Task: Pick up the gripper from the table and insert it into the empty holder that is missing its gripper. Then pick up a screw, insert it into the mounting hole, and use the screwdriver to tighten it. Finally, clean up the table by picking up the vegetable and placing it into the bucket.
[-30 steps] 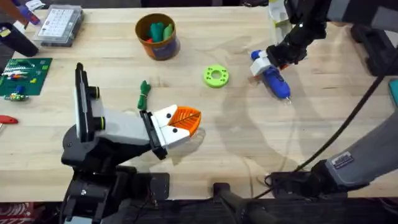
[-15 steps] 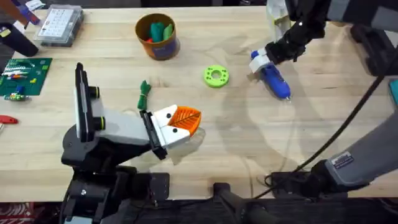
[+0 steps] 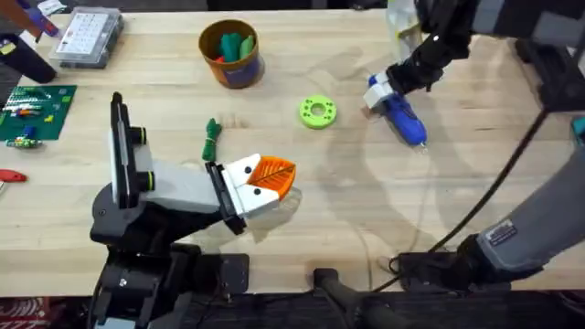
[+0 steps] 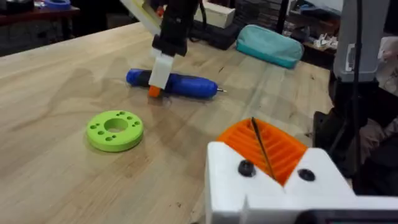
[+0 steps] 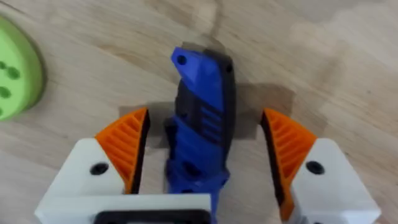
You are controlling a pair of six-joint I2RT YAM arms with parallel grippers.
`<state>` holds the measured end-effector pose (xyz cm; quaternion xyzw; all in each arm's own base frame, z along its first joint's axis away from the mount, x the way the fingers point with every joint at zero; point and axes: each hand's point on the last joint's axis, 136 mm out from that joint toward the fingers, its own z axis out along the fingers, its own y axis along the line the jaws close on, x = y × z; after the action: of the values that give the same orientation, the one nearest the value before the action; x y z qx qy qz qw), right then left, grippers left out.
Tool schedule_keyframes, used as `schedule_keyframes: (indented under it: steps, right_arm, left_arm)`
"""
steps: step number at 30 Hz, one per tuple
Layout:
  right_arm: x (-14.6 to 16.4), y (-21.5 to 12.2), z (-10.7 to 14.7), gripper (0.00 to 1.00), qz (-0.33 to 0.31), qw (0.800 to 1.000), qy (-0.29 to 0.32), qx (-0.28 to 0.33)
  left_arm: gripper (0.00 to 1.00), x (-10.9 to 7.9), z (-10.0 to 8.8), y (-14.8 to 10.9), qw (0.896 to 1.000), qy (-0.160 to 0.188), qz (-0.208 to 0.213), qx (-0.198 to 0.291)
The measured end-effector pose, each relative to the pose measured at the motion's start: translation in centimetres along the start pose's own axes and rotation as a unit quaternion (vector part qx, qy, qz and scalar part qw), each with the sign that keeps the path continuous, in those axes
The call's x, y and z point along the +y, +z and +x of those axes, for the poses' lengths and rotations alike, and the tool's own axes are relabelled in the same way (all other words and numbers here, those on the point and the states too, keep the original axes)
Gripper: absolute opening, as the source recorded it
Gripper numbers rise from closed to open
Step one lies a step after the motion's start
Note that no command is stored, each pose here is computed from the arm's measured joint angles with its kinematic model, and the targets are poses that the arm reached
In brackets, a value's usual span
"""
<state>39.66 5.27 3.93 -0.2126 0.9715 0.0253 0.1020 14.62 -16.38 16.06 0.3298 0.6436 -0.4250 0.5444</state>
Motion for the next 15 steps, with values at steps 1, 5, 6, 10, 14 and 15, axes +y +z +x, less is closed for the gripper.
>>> schedule_keyframes:
  steps: [1,5,6,10,14,15]
  right_arm:
    - [-0.1,0.32,0.12,0.996,0.001,1.0,0.0,0.005]
    - [-0.21,0.3,0.03,0.97,0.003,1.0,-0.004,0.007]
    - [-0.27,0.3,-0.02,0.921,0.004,1.0,-0.007,0.006]
    - [-0.43,0.35,-0.22,0.486,0.007,1.0,-0.011,0.002]
    - [-0.61,0.43,-0.21,0.167,0.009,1.0,-0.012,0.003]
    - [-0.59,0.48,-0.16,0.108,0.008,1.0,-0.012,0.004]
  left_arm:
    - [0.016,0.01,0.0,0.0,1.0,0.0,0.0,0.0]
    - [0.016,0.0,0.0,0.0,1.0,0.0,0.0,0.0]
    - [0.016,0.0,0.0,0.0,1.0,0.0,0.0,0.0]
    - [0.016,0.0,0.0,0.0,1.0,0.0,0.0,0.0]
    - [0.016,0.0,0.0,0.0,1.0,0.0,0.0,0.0]
    - [0.016,0.0,0.0,0.0,1.0,0.0,0.0,0.0]
